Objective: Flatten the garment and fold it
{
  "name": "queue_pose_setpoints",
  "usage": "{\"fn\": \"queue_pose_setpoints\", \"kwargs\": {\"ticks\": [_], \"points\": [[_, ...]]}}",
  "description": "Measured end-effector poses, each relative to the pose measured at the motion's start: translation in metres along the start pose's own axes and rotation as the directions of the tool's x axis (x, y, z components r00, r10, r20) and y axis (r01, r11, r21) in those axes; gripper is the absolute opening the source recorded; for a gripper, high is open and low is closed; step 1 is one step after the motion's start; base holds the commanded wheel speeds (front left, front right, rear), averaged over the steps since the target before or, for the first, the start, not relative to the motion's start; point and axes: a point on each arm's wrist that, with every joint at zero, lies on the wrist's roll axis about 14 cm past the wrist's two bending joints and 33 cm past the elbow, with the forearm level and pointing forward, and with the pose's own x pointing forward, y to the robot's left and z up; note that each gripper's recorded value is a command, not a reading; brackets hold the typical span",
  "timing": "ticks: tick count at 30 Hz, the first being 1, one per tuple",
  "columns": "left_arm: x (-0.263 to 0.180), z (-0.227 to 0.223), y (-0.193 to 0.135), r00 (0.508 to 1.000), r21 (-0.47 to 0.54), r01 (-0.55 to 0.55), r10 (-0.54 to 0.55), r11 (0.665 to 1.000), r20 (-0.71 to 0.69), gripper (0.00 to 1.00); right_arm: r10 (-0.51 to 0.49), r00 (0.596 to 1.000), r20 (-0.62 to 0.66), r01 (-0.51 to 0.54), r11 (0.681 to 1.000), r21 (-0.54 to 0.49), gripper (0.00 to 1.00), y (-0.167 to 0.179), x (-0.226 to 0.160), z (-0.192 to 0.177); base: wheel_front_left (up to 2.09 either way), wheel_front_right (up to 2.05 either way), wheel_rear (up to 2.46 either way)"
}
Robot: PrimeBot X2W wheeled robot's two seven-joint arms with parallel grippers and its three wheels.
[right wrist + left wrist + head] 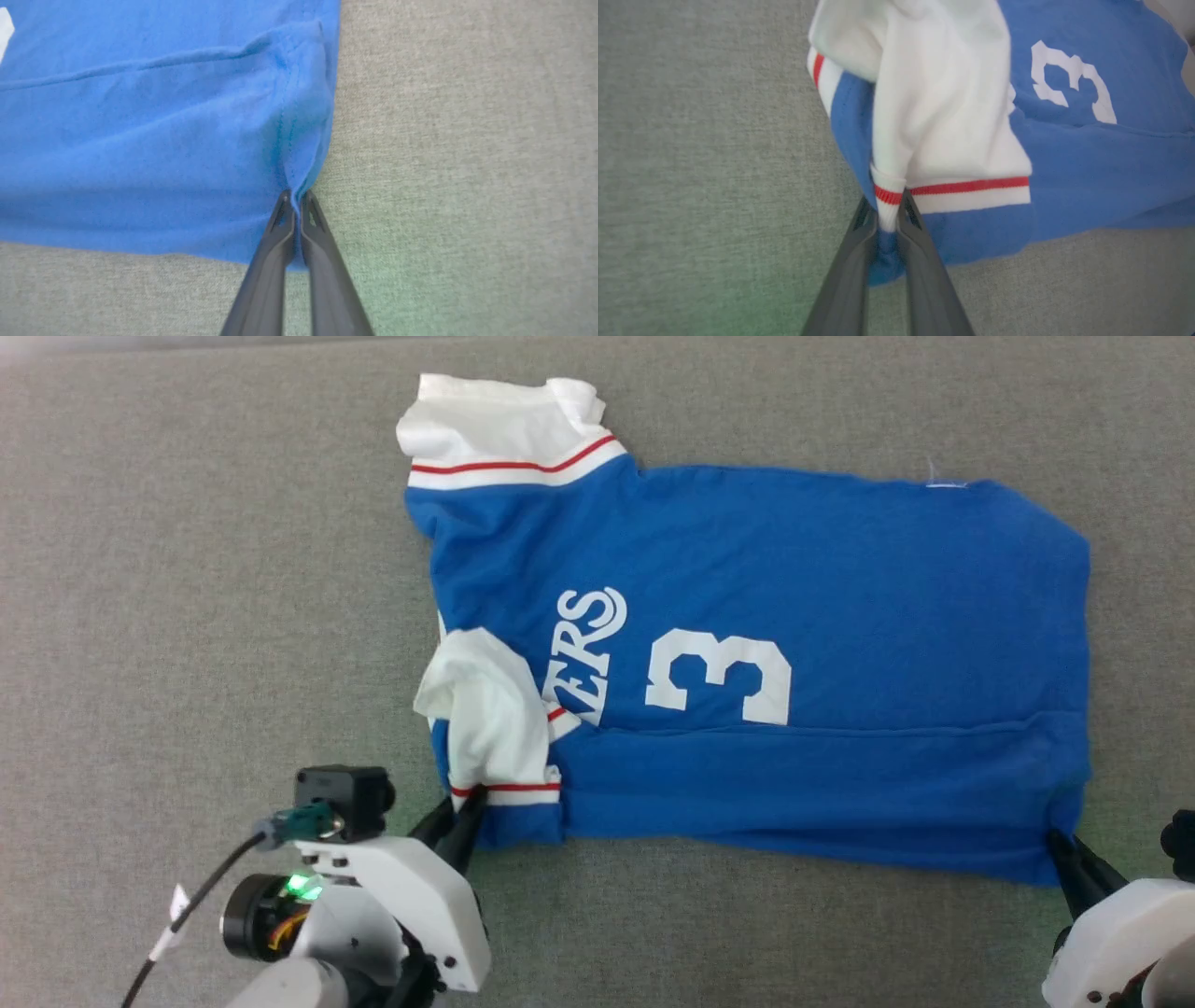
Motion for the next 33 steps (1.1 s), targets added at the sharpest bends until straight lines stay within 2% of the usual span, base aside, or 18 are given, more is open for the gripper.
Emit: {"fn": "queue_pose_setpoints", "kwargs": {"ticks": [5,12,25,32,33], "points": [[-0.007,0.013,0.009,0.998,-0.04,-0.028,0.03,0.999,0.05,0.0,0.001,0.999,0.054,-0.001,1.0,0.003,0.0,0.0,-0.008,0.014,0.0,0.0,0.0],[-0.033,-0.003,0.023,0.996,-0.082,-0.082,0.084,0.993,0.013,0.0,0.009,0.992,0.128,-0.009,1.0,-0.001,0.0,0.003,-0.024,0.033,0.0,0.0,0.0],[-0.078,-0.06,0.017,0.987,-0.204,-0.129,0.105,0.97,-0.125,0.0,0.009,0.998,-0.062,-0.008,1.0,0.009,0.0,-0.002,-0.045,-0.015,0.0,0.0,0.0],[-0.08,-0.067,0.016,0.987,-0.22,-0.125,0.098,0.968,-0.131,0.0,0.02,0.998,-0.064,-0.02,1.0,0.004,0.0,0.001,-0.047,-0.017,0.0,0.0,0.0],[-0.08,-0.067,0.016,0.987,-0.223,-0.126,0.098,0.967,-0.129,0.11,0.025,0.998,-0.059,-0.025,1.0,0.004,0.17,0.002,-0.046,-0.016,0.0,0.0,0.0]]}}
